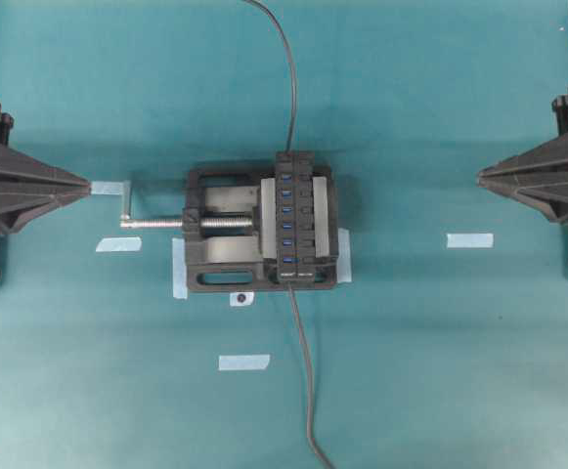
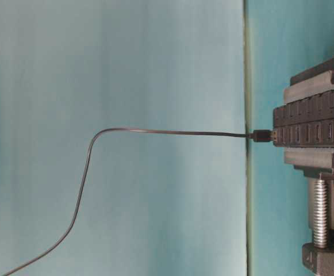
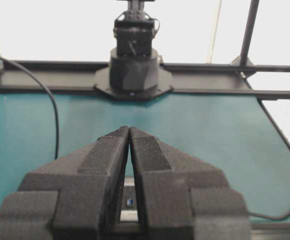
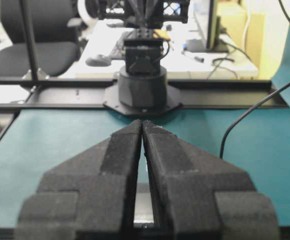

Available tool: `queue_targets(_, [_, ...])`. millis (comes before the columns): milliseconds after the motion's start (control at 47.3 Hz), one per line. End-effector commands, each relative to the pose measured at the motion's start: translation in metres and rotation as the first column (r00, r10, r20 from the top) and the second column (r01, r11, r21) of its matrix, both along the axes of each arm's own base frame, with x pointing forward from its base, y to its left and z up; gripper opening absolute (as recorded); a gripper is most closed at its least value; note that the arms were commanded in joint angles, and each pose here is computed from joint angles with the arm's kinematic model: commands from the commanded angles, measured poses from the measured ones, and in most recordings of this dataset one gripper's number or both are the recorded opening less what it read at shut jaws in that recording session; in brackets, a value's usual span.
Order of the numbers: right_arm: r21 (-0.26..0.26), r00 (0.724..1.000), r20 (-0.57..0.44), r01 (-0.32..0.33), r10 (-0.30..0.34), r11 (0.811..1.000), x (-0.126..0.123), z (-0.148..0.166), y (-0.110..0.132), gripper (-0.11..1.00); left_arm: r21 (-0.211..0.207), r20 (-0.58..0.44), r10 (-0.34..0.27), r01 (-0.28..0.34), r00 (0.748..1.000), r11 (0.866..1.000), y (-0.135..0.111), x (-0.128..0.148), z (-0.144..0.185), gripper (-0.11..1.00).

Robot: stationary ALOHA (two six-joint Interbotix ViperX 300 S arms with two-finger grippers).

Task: Insert the USB into the second port from the front of the fixed hub.

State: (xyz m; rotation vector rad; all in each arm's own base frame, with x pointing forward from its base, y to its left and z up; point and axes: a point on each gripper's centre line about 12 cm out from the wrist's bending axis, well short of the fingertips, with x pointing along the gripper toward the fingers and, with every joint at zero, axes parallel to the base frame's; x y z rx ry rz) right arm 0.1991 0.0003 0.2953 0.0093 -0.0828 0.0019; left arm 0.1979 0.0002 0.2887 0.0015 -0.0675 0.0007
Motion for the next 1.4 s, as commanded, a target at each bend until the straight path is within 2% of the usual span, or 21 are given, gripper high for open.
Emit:
queue_targets(0, [0.004, 1.0, -0.008, 0.006, -0.006, 1.0, 0.001, -0.004, -0.001, 0.16, -0.003, -0.015, -0.002, 0.002, 1.0, 1.0, 0.0, 0.0, -0.007, 0.13])
queue_targets(42, [0.029, 1.0, -0.02, 0.009, -0.008, 1.0, 0.0, -0.008, -0.002, 0.15, -0.009, -0.02, -0.003, 0.003, 1.0, 1.0, 0.0, 0.0, -0.009, 0.12])
queue_targets(148, [0.101, 0.998, -0.058, 0.014, -0.008, 0.995, -0.001, -0.017, -0.002, 0.04, -0.014, -0.021, -0.006, 0.006, 1.0, 1.0, -0.001, 0.0, -0.009, 0.0])
queue_targets(254, [0.145, 0.997, -0.078, 0.014, -0.003, 0.989, -0.001, -0.021, -0.002, 0.01, -0.016, -0.051, -0.006, 0.005, 0.999, 1.0, -0.001, 0.0, -0.014, 0.0])
queue_targets(423, [0.15, 0.993, -0.12, 0.021, -0.002, 0.989, -0.001, -0.025, -0.002, 0.01, -0.025, -0.125, -0.006, 0.003, 0.992, 1.0, -0.001, 0.001, -0.023, 0.0])
queue_targets(761, [0.148, 0.968, -0.247, 0.073, -0.034, 0.986, 0.006, -0.033, -0.01, 0.01, -0.022, -0.18, -0.005, 0.001, 0.984, 1.0, -0.001, 0.001, -0.026, 0.0])
queue_targets(930, [0.145, 0.938, -0.342, 0.119, -0.063, 0.982, 0.014, -0.04, -0.017, 0.01, -0.023, -0.258, -0.004, -0.002, 0.966, 1.0, -0.001, 0.002, -0.031, 0.0])
queue_targets(1078, [0.141, 0.913, -0.4, 0.141, -0.074, 0.98, 0.02, -0.048, -0.021, 0.01, -0.022, -0.353, -0.003, -0.005, 0.936, 1.0, 0.0, 0.003, -0.041, 0.0])
queue_targets(1374, [0.111, 0.853, -0.516, 0.155, -0.076, 0.982, 0.029, -0.064, -0.023, 0.01, -0.021, -0.421, -0.003, -0.007, 0.907, 1.0, 0.0, 0.006, -0.055, 0.0])
